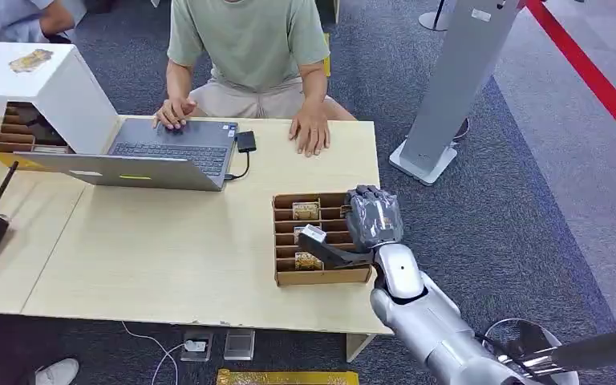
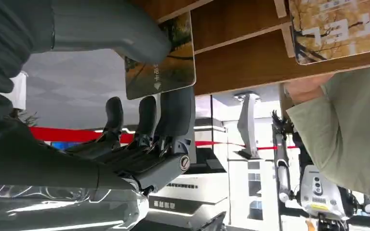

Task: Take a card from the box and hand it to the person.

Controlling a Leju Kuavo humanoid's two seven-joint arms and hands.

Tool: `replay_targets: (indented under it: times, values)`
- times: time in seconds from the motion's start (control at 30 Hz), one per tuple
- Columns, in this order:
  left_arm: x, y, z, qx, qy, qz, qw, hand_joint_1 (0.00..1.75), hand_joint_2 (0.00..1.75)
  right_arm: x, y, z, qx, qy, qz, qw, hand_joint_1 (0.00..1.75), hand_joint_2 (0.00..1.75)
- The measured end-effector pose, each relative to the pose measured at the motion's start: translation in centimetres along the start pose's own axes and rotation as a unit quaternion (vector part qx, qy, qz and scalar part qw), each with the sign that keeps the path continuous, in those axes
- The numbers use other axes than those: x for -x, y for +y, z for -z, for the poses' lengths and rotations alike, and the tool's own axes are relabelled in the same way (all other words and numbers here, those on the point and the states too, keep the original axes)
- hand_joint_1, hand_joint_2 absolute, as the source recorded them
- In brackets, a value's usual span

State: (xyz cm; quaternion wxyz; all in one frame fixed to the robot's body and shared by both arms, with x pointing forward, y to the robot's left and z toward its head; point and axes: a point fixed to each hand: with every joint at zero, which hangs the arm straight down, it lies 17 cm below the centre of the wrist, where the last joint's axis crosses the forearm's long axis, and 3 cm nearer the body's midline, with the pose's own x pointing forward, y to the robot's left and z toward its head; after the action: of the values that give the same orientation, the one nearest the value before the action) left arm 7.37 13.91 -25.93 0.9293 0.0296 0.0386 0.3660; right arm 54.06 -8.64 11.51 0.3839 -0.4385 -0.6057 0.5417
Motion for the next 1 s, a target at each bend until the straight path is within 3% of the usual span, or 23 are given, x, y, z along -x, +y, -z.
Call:
replay_targets:
  times: [0.13, 0.23, 0.4, 0.8, 1.0]
  values:
    - [0.0, 0.0, 0.0, 0.0, -0.001, 0.001, 1.0, 0.0, 0.0, 0.4, -0.1, 0.1, 0.0, 0.003, -0.003, 1.0, 1.01, 1.75]
    - [0.0, 0.0, 0.0, 0.0, -0.001, 0.001, 1.0, 0.0, 0.0, 0.7, -0.2, 0.2, 0.001, 0.005, -0.005, 1.0, 1.12, 1.75]
    - [-0.1, -0.1, 0.0, 0.002, -0.003, -0.001, 1.0, 0.0, 0.0, 1.0, -0.3, 0.2, 0.001, 0.007, -0.007, 1.0, 1.75, 1.75]
    - [-0.3, -0.2, 0.0, 0.005, -0.006, -0.011, 1.0, 0.0, 0.0, 1.0, -0.6, 0.3, 0.008, 0.004, -0.011, 1.0, 1.75, 1.75]
    - [-0.3, -0.3, 0.0, 0.008, -0.006, -0.016, 1.0, 0.0, 0.0, 0.6, -2.4, 0.6, 0.043, -0.009, -0.002, 0.999, 1.75, 1.75]
